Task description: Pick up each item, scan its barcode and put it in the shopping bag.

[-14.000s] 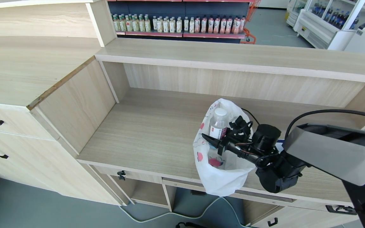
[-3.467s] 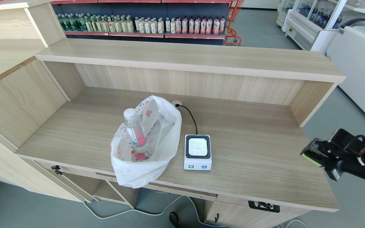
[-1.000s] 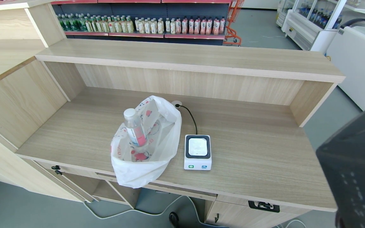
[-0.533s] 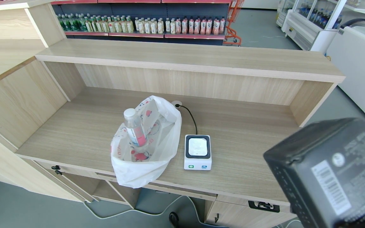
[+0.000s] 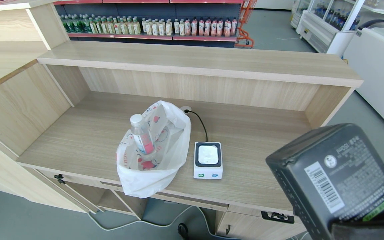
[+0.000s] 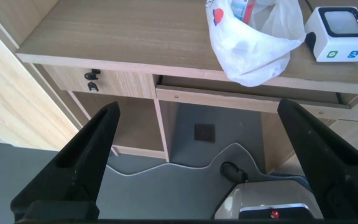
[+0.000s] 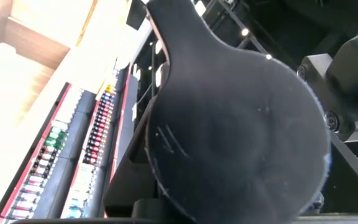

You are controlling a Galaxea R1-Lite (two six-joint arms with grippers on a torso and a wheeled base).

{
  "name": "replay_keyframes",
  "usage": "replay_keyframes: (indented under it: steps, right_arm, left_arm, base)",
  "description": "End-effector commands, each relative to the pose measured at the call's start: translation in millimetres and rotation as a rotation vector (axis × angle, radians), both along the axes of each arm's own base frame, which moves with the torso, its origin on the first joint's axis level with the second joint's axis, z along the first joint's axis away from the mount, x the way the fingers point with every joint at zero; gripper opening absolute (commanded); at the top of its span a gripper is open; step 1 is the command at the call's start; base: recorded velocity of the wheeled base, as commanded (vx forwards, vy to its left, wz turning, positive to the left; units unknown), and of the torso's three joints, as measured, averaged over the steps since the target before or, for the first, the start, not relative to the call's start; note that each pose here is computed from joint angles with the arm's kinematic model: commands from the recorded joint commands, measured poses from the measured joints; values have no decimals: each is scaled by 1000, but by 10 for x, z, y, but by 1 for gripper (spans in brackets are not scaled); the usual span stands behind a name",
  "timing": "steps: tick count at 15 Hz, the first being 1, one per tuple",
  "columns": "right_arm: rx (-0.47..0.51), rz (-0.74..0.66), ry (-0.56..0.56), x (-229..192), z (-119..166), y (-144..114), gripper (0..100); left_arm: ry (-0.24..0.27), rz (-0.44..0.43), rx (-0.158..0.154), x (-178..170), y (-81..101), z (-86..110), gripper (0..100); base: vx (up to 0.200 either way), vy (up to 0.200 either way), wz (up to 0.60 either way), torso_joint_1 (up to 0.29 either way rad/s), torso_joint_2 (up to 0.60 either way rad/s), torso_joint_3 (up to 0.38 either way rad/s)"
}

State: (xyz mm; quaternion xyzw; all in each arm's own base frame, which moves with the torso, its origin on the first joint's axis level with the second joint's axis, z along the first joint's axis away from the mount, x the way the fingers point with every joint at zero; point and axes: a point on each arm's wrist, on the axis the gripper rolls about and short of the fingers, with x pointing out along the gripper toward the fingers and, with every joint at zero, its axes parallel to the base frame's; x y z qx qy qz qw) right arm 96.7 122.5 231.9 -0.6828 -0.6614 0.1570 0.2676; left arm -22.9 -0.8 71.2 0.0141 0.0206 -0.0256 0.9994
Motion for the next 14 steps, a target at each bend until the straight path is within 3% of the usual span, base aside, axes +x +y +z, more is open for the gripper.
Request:
replay_keyframes:
  steps: [1, 5, 6, 8, 9, 10, 11, 12, 14]
  right_arm:
    - [0, 5, 3, 0, 1, 5, 0]
    - [4, 16, 42, -8, 8, -8, 0]
    - [4, -3, 127, 17, 13, -5, 0]
    - [29, -196, 467, 233, 53, -101, 0]
    - [116, -385, 871, 309, 5, -241, 0]
    - [244, -509, 1072, 264, 24, -423, 0]
    - [311, -578, 1158, 257, 11, -534, 0]
    - [426, -741, 1313, 272, -80, -799, 0]
    - [532, -856, 1424, 234, -144, -1034, 0]
  left_arm:
    - [-1, 0, 0, 0, 0, 0, 100]
    - [-1, 0, 0, 0, 0, 0, 100]
    - [-1, 0, 0, 0, 0, 0, 100]
    - [-1, 0, 0, 0, 0, 0, 100]
    - [-1, 0, 0, 0, 0, 0, 100]
    - [-1, 0, 0, 0, 0, 0, 100]
    - [-1, 0, 0, 0, 0, 0, 100]
    - [-1, 0, 0, 0, 0, 0, 100]
    - [-1, 0, 0, 0, 0, 0, 100]
  base:
    - [0, 0, 0, 0, 0, 0]
    - [0, 0, 0, 0, 0, 0]
    - [0, 0, 0, 0, 0, 0]
    - [0, 0, 0, 0, 0, 0]
    - [0, 0, 0, 0, 0, 0]
    - [0, 0, 0, 0, 0, 0]
    - [0, 0, 0, 0, 0, 0]
    - [0, 0, 0, 0, 0, 0]
    - [0, 0, 0, 0, 0, 0]
